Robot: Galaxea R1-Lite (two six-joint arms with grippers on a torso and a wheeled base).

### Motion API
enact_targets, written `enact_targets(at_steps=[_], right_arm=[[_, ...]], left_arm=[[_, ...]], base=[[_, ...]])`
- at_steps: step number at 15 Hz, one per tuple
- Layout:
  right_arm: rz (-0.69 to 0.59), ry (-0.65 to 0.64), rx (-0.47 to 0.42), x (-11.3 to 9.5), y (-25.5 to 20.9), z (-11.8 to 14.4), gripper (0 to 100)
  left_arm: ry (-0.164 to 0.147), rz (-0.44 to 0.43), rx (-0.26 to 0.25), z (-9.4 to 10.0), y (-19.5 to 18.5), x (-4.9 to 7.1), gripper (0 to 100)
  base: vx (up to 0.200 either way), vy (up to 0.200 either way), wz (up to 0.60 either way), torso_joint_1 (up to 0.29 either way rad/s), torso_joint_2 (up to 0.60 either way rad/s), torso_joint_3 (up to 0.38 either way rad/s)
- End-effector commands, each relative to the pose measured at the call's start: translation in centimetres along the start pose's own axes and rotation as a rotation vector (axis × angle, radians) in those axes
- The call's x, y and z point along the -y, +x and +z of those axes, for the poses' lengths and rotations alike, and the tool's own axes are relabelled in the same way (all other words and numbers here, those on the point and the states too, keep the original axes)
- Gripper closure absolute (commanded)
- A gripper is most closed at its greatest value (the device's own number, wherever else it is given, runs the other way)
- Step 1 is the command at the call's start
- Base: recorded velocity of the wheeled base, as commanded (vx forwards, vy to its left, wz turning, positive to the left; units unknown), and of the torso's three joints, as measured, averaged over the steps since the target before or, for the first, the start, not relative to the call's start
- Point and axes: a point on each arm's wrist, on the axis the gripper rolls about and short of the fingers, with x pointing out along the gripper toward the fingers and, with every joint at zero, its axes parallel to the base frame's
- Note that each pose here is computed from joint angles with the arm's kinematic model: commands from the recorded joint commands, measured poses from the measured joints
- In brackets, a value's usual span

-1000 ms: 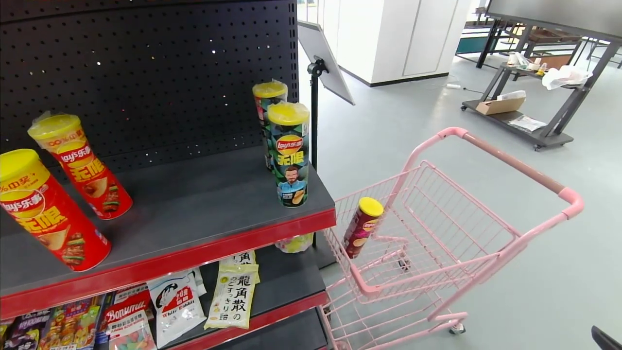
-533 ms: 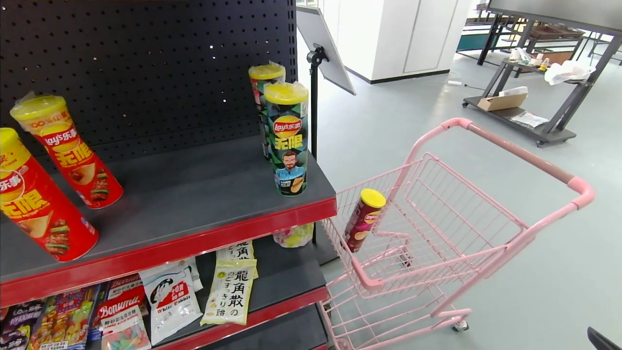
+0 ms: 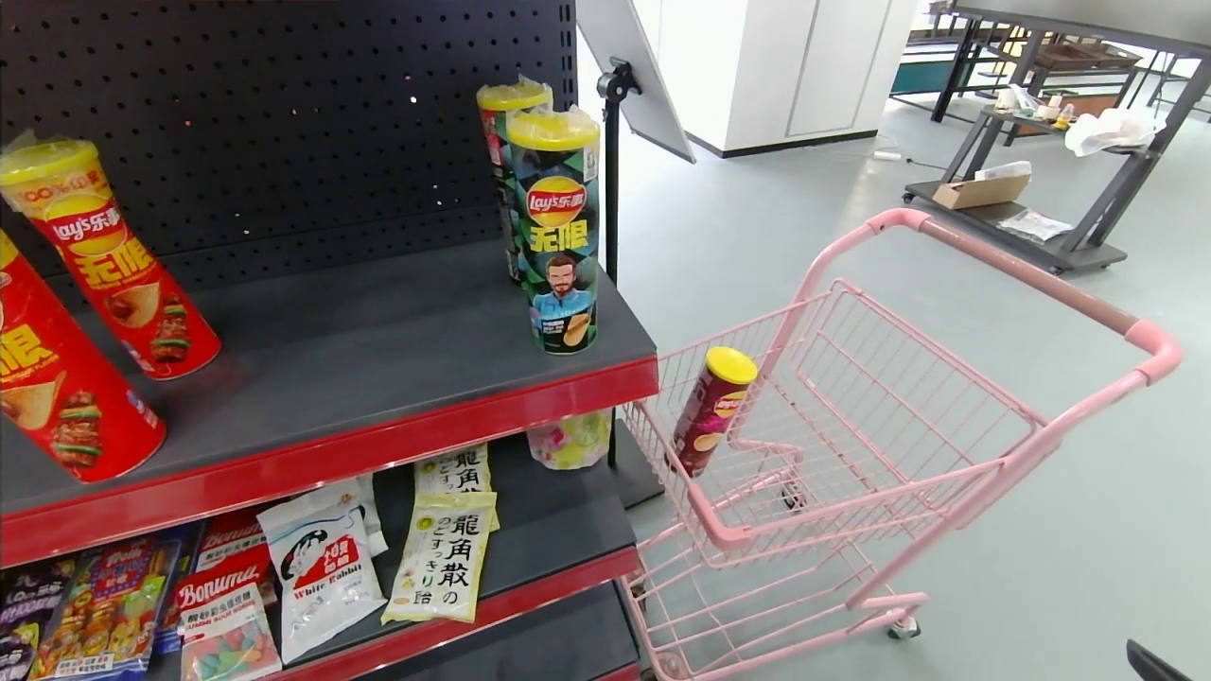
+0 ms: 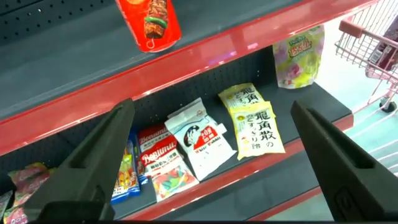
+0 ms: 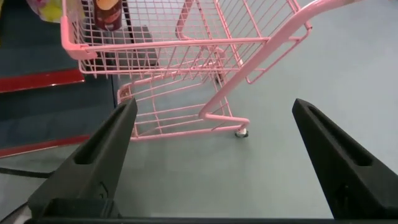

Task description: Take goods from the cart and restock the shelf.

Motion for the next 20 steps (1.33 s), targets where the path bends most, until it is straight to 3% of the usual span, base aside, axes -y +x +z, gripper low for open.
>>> enact_targets(at_steps=[1, 3, 5, 7, 10, 13, 15, 20], right_arm=[[-0.003, 0.001, -0.06, 0.0, 1.5, 1.3, 0], [0.095, 0.12, -0.027, -0.1, 5.3, 5.9, 0], [0.238, 0.179, -0.02, -0.9, 8.6, 7.7, 0], [0.28, 0.156, -0.11, -1.7, 11.8, 7.5, 0], [0.333, 0.149, -0.115, -3.2, 16.6, 8.4, 0], [0.438, 0.173, -0.109, -7.5, 22.1, 7.2, 0], [0.47, 0.188, -0.094, -9.2, 24.1, 7.4, 0], [0.521, 0.189, -0.11, -10.7, 27.5, 7.1, 0]], left_arm=[[0.001, -0.002, -0.003, 0.1, 0.0, 0.0, 0], [0.004, 0.0, -0.012, -0.1, 0.1, 0.1, 0], [0.008, -0.005, -0.027, -0.6, 0.3, 0.2, 0], [0.005, -0.021, -0.03, -0.4, 0.4, 0.2, 0], [-0.015, -0.04, -0.041, 0.0, 0.6, 0.2, 0], [-0.017, -0.041, -0.047, 0.1, 0.6, 0.2, 0], [-0.016, -0.041, -0.048, 0.4, 0.7, 0.2, 0], [-0.015, -0.043, -0.06, 1.0, 0.9, 0.1, 0]], base=[[0.0, 0.0, 0.0, -0.027, 0.07, 0.046], [0.0, 0.0, 0.0, 0.0, 0.0, 0.0], [0.0, 0.0, 0.0, 0.0, 0.0, 0.0], [0.0, 0.0, 0.0, 0.0, 0.0, 0.0], [0.0, 0.0, 0.0, 0.0, 0.0, 0.0], [0.0, 0.0, 0.0, 0.0, 0.0, 0.0], [0.0, 0.0, 0.0, 0.0, 0.0, 0.0], [0.0, 0.0, 0.0, 0.0, 0.0, 0.0]])
